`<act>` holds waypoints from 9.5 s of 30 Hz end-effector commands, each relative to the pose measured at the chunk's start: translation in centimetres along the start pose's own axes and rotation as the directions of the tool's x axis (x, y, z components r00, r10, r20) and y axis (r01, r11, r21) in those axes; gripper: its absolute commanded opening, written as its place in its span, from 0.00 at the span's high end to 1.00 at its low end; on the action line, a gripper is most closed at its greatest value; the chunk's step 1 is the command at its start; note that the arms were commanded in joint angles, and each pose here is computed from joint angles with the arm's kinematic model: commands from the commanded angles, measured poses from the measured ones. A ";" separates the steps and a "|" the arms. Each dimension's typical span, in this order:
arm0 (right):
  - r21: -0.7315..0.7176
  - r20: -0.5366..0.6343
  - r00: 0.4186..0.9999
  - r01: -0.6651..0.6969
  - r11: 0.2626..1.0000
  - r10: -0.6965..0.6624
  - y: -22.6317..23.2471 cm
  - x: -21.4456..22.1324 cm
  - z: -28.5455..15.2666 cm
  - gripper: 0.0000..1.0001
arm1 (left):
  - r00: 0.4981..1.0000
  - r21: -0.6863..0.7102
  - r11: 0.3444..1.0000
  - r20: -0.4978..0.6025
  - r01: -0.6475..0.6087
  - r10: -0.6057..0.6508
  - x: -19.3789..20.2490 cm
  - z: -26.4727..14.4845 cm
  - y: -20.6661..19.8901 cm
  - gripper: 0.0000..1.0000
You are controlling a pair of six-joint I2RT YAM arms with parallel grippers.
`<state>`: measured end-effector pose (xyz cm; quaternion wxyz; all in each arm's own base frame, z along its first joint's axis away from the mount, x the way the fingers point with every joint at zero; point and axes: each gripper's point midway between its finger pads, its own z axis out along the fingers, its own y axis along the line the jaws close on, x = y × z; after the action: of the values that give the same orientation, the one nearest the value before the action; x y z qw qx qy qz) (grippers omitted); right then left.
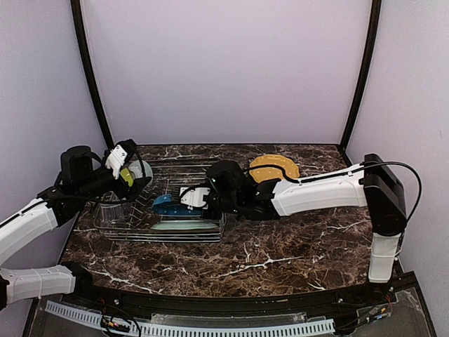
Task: Unload the mixed dishes from the dish rack
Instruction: Grab the plate from the dish rack, then place the plate with another plate, then grab the plate from the dish rack.
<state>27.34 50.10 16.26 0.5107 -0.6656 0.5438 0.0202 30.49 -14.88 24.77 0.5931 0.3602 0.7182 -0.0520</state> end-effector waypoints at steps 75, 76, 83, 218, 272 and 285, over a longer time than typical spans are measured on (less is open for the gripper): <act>0.146 0.342 0.158 -0.983 0.113 0.927 -23.4 21.9 -20.9 1.00 | 0.993 -0.142 0.983 0.032 0.115 -0.112 -0.8 -0.8 3.2 0.01; 0.136 0.335 0.121 -0.988 0.079 0.934 -23.3 22.8 -20.8 1.00 | 0.993 -0.144 0.983 0.030 0.114 -0.111 -0.8 -0.8 3.3 0.01; 0.041 0.314 -0.091 -0.993 -0.110 0.945 -23.0 26.7 -19.8 1.00 | 0.994 -0.142 0.984 0.027 0.111 -0.108 -0.6 -0.9 3.1 0.01; 0.176 0.181 -0.089 -0.977 -0.121 0.979 -21.6 34.0 -14.6 0.19 | 0.992 0.174 0.979 0.054 0.103 -0.114 -3.7 -2.6 -1.8 0.00; 0.127 0.210 0.337 -0.940 0.316 0.918 -15.4 19.4 -25.1 0.01 | 0.891 0.350 0.869 -0.164 -0.350 0.424 -1.0 1.9 -14.0 0.45; 0.093 0.227 0.373 -0.928 0.362 0.899 -15.0 18.4 -25.5 0.01 | 0.861 0.402 0.844 -0.211 -0.354 0.462 1.2 3.5 -15.4 0.83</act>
<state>33.01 17.34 26.53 0.4954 -0.1771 0.8002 0.2879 24.04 -27.51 17.79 0.4045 0.6102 0.6812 -0.0007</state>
